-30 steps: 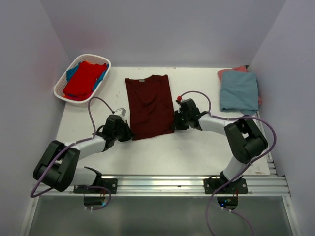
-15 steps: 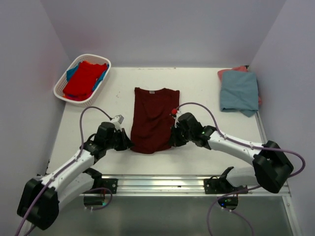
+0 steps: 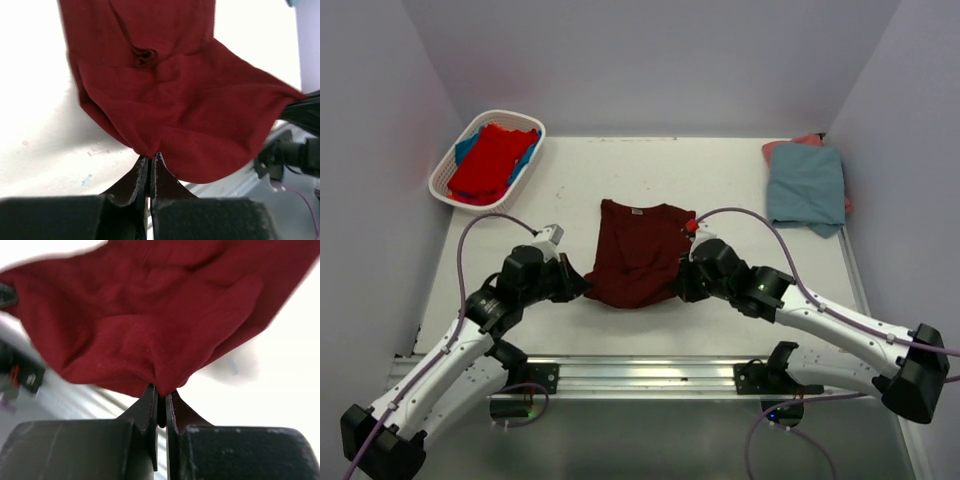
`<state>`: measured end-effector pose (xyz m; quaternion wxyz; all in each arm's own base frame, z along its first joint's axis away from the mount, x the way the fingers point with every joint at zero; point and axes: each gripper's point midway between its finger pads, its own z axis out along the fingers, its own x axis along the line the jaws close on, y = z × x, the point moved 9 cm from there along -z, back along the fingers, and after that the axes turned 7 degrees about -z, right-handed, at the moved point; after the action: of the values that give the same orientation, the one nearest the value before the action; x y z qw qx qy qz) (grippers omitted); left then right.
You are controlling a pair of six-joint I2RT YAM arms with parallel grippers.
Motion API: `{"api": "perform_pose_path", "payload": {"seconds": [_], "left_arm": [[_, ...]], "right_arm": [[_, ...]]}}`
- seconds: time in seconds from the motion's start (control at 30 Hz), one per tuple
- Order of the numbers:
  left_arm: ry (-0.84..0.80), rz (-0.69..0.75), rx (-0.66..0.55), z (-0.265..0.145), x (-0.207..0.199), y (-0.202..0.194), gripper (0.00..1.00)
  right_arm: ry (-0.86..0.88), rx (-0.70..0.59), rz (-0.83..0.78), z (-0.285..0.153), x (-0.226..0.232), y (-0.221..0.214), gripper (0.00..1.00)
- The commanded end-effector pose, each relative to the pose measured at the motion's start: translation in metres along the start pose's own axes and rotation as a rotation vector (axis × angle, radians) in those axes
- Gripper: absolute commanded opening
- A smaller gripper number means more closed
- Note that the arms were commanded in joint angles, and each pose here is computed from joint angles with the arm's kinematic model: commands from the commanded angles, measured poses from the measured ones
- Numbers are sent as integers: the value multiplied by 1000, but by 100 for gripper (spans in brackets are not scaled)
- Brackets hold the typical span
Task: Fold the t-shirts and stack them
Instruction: Grab one side of the 2/3 rectangular tshirt with both arms, then fold the long partially folded tshirt into a neat square
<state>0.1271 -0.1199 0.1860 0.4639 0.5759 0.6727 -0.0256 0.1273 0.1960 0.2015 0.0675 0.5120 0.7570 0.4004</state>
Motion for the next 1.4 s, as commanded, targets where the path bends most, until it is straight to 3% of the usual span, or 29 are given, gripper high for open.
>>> {"api": "perform_pose_path", "payload": {"seconds": [0.0,0.27,0.53,0.9,1.2,1.23,1.27,1.3,1.33,1.37], "left_arm": [[71,28,-128,11,-2,23,0],[81,99,-228,68,-13,73,0],[106,122,-374,93,-23,132,0],[89,102,-311,161,-9,166,0],[133,25,-311,214,40,222,0],[128,20,-317,225,44,232,0],[131,12,-329,229,49,237,6],[134,-20,-345,234,55,243,23],[115,-28,-366,232,53,249,40],[98,-31,-385,228,50,253,68]], "right_arm": [[-283,-158,10,3,-16,31,0],[-508,-214,24,36,-40,74,0],[-568,-269,102,55,-75,104,0],[-568,-216,135,116,-116,139,0],[-540,-221,210,190,-169,185,0],[-512,-285,227,193,-171,214,14],[-483,-227,241,218,-189,206,35],[-462,-229,244,223,-193,215,61],[-442,-240,254,223,-194,232,79],[-416,-239,257,222,-197,236,85]]}}
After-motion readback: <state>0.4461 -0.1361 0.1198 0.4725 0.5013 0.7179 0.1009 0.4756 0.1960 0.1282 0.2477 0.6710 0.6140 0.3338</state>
